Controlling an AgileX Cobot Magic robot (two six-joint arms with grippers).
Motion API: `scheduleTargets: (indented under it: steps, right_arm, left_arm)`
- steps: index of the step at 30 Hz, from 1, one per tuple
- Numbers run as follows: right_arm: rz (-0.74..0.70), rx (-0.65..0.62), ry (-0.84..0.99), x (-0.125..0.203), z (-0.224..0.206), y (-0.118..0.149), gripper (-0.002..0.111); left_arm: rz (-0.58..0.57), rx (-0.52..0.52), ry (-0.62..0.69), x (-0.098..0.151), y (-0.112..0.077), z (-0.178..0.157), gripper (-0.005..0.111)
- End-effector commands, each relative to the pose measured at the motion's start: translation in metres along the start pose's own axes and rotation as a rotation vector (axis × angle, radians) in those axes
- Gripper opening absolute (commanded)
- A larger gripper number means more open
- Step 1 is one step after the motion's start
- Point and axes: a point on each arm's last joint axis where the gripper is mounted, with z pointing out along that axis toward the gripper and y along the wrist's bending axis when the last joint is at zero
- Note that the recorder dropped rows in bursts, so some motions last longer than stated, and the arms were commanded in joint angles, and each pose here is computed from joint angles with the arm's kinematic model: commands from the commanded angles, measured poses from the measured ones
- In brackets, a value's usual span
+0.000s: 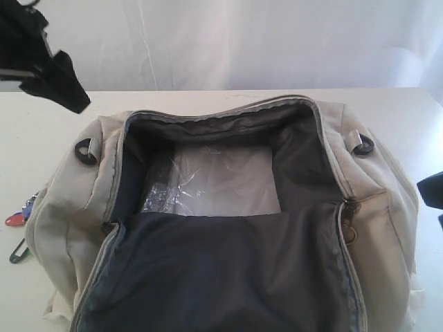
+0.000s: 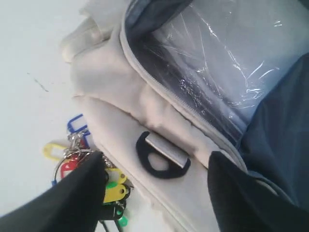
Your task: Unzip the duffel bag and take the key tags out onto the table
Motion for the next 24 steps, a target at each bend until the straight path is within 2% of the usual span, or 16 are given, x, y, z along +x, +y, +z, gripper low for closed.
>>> scheduleTargets:
  steps: [1, 4, 9, 10, 16, 20, 24]
  right_arm:
    - [0.0, 0.0, 0.001, 0.001, 0.0, 0.0, 0.0]
    - [0.0, 0.0, 0.001, 0.001, 0.0, 0.0, 0.0]
    - [0.0, 0.0, 0.001, 0.001, 0.0, 0.0, 0.0]
    - [0.0, 0.0, 0.001, 0.001, 0.0, 0.0, 0.0]
    - [0.0, 0.0, 0.001, 0.001, 0.0, 0.0, 0.0]
    - [0.0, 0.0, 0.001, 0.001, 0.0, 0.0, 0.0]
    - [0.0, 0.0, 0.001, 0.001, 0.0, 0.0, 0.0]
  left_arm:
    - [-0.018, -0.027, -0.061, 0.002, -0.02, -0.051, 0.062]
    - [-0.011, -0.051, -0.115, 0.009, -0.033, -0.081, 0.047]
    - [0.014, -0.096, -0.211, 0.03, -0.058, -0.125, 0.004]
    - [0.02, -0.11, -0.241, 0.035, -0.063, -0.133, 0.0]
    - [0.021, -0.182, -0.399, 0.059, -0.084, -0.164, 0.0]
    - [-0.017, -0.145, -0.375, 0.074, -0.097, -0.173, 0.0]
    - [-0.005, -0.145, -0.384, 0.083, -0.104, -0.181, 0.0]
